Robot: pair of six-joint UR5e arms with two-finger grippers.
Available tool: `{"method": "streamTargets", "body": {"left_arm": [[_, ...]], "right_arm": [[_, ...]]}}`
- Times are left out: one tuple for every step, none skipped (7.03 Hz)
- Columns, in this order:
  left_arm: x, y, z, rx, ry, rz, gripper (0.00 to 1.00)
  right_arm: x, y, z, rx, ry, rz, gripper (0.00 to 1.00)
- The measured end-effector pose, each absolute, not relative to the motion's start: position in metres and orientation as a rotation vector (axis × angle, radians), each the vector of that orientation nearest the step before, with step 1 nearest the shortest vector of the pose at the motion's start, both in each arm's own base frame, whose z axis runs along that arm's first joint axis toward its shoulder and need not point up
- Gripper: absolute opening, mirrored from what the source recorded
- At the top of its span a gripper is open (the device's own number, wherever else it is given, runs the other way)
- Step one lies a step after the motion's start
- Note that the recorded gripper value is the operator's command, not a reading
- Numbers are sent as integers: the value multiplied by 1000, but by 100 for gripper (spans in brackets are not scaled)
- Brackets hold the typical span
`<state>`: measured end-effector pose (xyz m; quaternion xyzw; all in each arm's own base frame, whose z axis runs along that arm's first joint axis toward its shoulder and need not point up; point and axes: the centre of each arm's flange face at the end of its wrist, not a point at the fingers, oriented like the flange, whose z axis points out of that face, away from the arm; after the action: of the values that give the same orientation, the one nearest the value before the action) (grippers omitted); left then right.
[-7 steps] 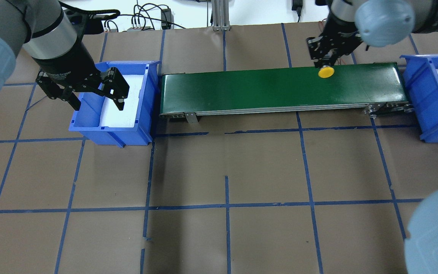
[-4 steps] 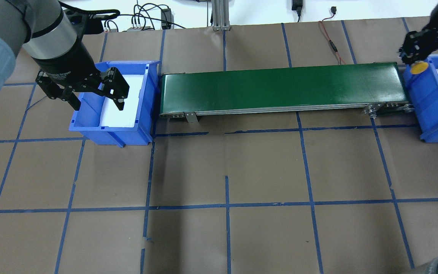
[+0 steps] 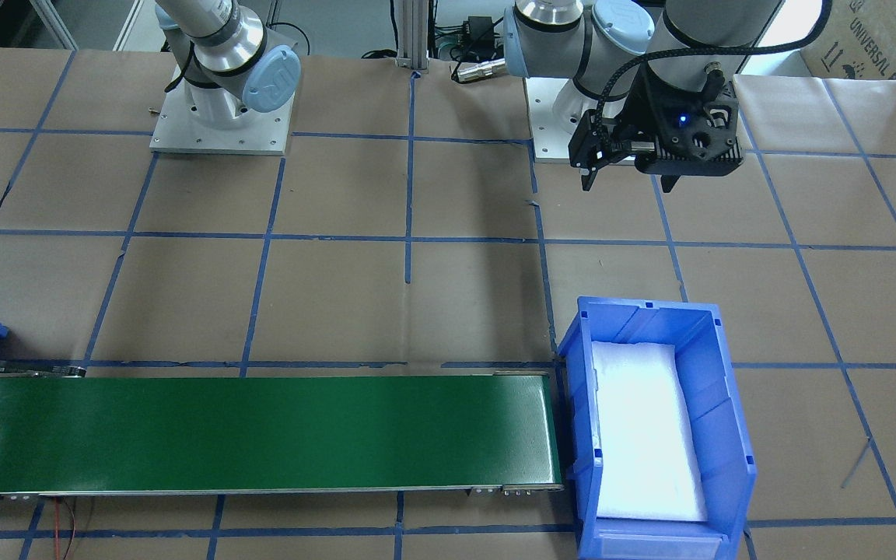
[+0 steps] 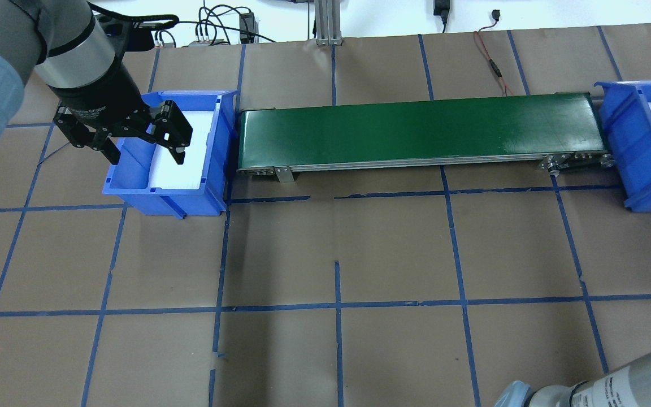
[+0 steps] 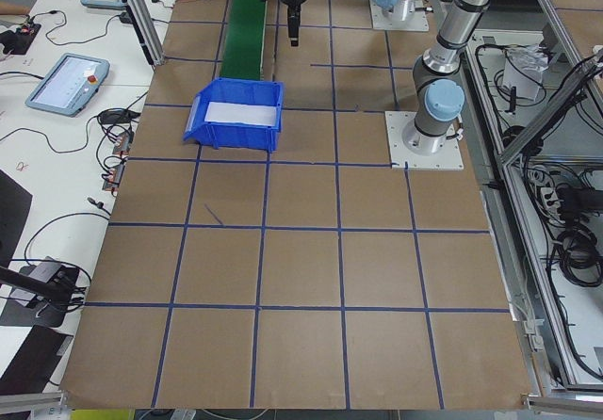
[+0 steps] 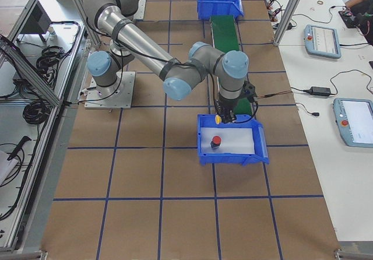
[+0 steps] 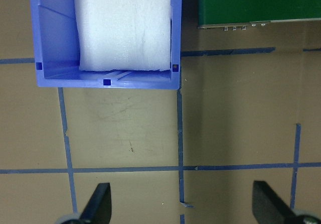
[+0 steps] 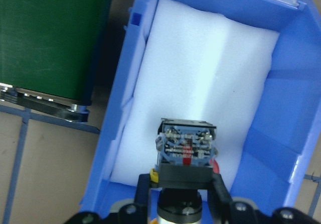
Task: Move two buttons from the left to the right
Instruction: 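Lower the yellow button onto the foam and open the right gripper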
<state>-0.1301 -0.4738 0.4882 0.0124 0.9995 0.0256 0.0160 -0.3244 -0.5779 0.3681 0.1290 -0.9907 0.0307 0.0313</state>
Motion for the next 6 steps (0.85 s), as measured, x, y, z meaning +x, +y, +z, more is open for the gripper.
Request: {"method": "streamTargets", "body": {"left_arm": [[-130,-474,488,39,3108,80,100],[-130,-474,488,40,3108,80,100],[-130,-474,488,40,3108,81,100],[-130,-474,488,40,3108,81,100],[-130,-474,488,40,3108,81,100],[-130,-474,488,41,3108,81,100]], "right_arm": [[-344,-582,347,402,-3032,113,14],[-354,-585,333,401,-3017,125,14],[-359,-588,327,397,-3004,141,15],[-362,-591,324,393,-2991,160,15],[-362,-594,323,393,-2980,183,15],[-357,-599,322,396,-2982,212,16]]}}
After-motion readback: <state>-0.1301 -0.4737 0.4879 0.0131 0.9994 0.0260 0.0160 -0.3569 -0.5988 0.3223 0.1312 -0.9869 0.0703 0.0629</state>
